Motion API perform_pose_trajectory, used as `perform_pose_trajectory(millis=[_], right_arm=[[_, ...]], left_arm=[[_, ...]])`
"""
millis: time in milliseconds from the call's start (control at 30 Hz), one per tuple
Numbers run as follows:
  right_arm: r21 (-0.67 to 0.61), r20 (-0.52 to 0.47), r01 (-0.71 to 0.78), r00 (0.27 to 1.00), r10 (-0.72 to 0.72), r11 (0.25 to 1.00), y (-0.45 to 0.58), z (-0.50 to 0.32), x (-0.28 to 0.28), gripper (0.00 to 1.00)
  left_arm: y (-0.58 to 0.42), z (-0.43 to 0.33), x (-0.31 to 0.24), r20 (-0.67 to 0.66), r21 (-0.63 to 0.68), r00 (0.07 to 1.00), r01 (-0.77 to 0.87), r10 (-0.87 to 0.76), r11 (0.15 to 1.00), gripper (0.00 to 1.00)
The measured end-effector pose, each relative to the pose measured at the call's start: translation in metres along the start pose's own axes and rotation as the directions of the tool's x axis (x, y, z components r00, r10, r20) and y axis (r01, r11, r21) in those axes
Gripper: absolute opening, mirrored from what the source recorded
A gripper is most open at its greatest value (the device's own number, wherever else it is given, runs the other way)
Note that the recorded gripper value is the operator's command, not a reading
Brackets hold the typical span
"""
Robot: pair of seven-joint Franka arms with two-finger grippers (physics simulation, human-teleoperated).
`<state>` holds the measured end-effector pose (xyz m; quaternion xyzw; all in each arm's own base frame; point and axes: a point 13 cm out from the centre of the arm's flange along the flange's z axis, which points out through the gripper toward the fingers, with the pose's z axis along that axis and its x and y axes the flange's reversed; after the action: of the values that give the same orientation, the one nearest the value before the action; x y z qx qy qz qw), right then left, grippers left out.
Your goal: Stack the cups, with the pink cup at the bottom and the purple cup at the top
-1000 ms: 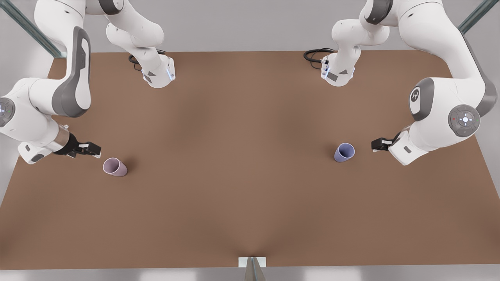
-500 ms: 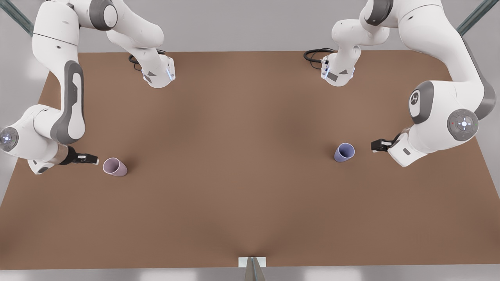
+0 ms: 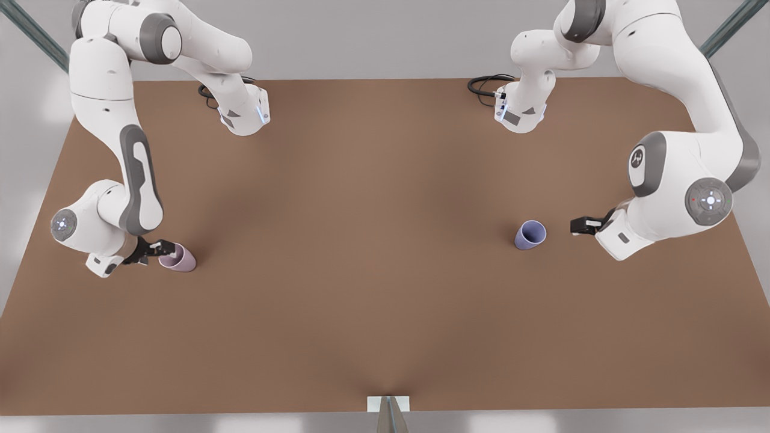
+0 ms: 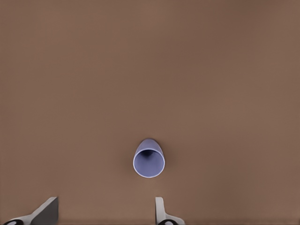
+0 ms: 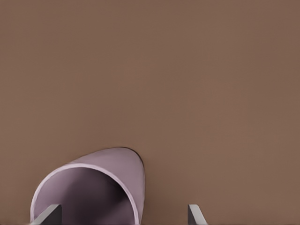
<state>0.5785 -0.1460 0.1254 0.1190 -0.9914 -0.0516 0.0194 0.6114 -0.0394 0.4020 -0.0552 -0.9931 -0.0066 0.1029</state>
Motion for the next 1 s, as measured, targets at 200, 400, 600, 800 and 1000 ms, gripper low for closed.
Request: perform_pose_trajectory(millis=[200, 400, 600, 800, 1000], right_arm=[[0.021, 0.012, 0.084, 0.996, -0.084, 0.996, -0.010, 0.019, 0.001, 0.77], [0.024, 0.006, 0.166, 0.986, -0.167, 0.986, -0.009, 0.035, -0.003, 0.21], [0.028, 0.011, 0.231, 0.973, -0.231, 0.973, -0.007, 0.025, -0.010, 0.21], [0.048, 0.078, 0.322, 0.942, -0.325, 0.945, 0.033, -0.030, -0.051, 0.21], [-0.017, 0.122, 0.530, 0.843, -0.524, 0.848, 0.262, -0.068, -0.115, 0.21]], left_arm=[[0.000, 0.006, -0.001, -0.013, 0.001, 1.000, 0.000, 0.000, 1.000, 1.00], [-0.004, 0.016, 0.000, -0.035, 0.012, 0.999, -0.002, 0.002, 1.000, 1.00], [-0.007, 0.021, -0.001, -0.042, 0.025, 0.999, -0.003, 0.004, 1.000, 1.00], [-0.008, 0.024, -0.002, -0.045, 0.028, 0.999, -0.003, 0.004, 1.000, 1.00], [-0.007, 0.030, -0.004, -0.054, 0.030, 0.999, -0.002, 0.003, 1.000, 1.00]])
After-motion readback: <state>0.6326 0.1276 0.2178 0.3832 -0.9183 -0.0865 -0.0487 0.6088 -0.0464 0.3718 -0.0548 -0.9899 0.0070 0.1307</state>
